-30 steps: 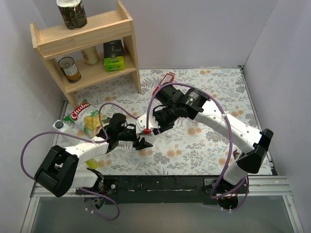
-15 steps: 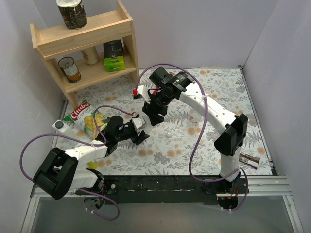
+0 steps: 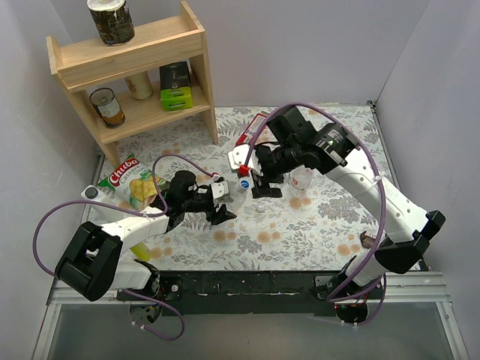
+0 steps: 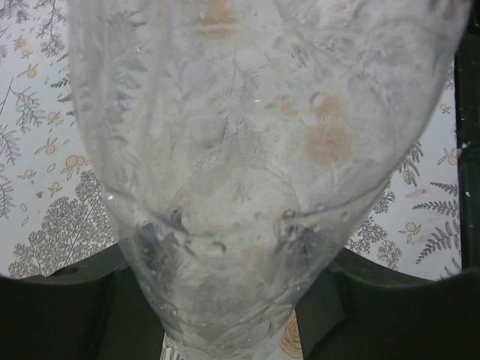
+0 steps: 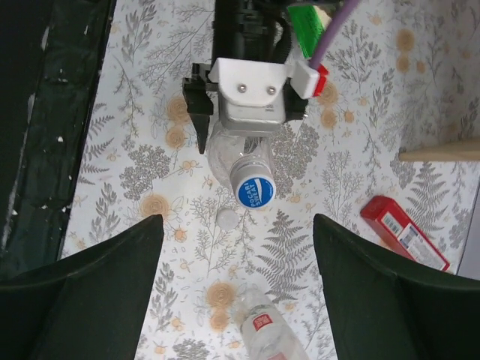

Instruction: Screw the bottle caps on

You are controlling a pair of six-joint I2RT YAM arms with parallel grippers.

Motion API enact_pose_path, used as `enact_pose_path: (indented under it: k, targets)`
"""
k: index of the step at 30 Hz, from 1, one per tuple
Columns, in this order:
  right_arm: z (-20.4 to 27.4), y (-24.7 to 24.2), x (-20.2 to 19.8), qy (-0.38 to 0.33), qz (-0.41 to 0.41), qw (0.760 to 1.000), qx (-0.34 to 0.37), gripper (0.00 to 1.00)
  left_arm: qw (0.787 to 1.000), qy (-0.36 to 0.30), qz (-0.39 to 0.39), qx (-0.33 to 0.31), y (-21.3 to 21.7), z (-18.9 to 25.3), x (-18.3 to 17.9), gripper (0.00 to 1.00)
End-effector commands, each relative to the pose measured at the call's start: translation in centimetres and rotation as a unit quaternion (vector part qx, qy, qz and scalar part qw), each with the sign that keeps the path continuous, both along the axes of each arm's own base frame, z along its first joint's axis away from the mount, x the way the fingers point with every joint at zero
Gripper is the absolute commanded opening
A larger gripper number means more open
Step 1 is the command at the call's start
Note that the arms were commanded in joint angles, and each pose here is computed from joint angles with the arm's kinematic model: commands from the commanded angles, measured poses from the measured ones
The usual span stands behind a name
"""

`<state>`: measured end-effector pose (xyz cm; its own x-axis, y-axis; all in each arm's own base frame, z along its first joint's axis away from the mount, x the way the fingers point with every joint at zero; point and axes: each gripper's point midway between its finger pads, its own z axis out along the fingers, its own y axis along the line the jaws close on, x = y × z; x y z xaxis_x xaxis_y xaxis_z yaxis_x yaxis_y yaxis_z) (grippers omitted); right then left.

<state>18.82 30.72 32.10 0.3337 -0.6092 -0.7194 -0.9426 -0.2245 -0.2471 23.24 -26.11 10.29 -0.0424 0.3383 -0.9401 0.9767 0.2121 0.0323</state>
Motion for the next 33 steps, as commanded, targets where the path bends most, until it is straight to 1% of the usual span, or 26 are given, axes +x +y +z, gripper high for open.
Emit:
enact_pose_path:
  k: [1, 5, 9, 13, 14, 16, 20, 26, 28, 33]
  targets:
    - [-3.3, 0.4, -0.4, -0.050, 0.078, 0.995, -0.044, 0.85, 0.997, -0.001, -0.072, -0.014, -0.9, 1.4, -1.6, 0.00]
    - [-4.3, 0.7, -0.7, -0.066, 0.095, 0.992, -0.058, 0.85, 0.996, 0.003, -0.087, -0.016, -1.0, 1.6, -2.1, 0.00]
    - [-4.5, 1.4, -0.8, -0.053, 0.082, 0.994, -0.048, 0.90, 0.996, 0.008, -0.092, -0.020, -1.0, 1.9, -2.4, 0.00]
    - [-5.0, 1.4, -1.3, -0.051, 0.082, 0.994, -0.052, 0.93, 0.996, 0.037, -0.083, -0.028, -1.2, 2.0, -2.6, 0.00]
    - [-5.6, 1.2, -1.3, -0.048, 0.079, 0.994, -0.061, 0.93, 0.995, 0.032, -0.085, -0.033, -1.3, 2.3, -2.6, 0.00]
    - [-5.9, 0.9, -1.4, -0.046, 0.075, 0.994, -0.066, 0.93, 0.995, 0.054, -0.072, -0.042, -1.3, 2.3, -2.7, 0.00]
    - [-6.6, 0.4, -1.4, -0.041, 0.065, 0.994, -0.080, 0.93, 0.995, 0.059, -0.060, -0.056, -1.5, 2.7, -2.4, 0.00]
    - [-7.4, -0.4, -0.9, -0.033, 0.028, 0.994, -0.103, 0.93, 0.993, 0.083, -0.040, -0.074, -1.5, 2.9, -2.2, 0.00]
    - [-8.1, -0.9, -0.9, -0.024, 0.017, 0.993, -0.117, 0.95, 0.991, 0.100, -0.032, -0.082, -1.5, 3.1, -2.4, 0.00]
    - [-8.8, -1.7, -0.9, -0.004, -0.020, 0.990, -0.139, 0.96, 0.989, 0.109, -0.016, -0.103, -1.6, 3.7, -2.2, 0.00]
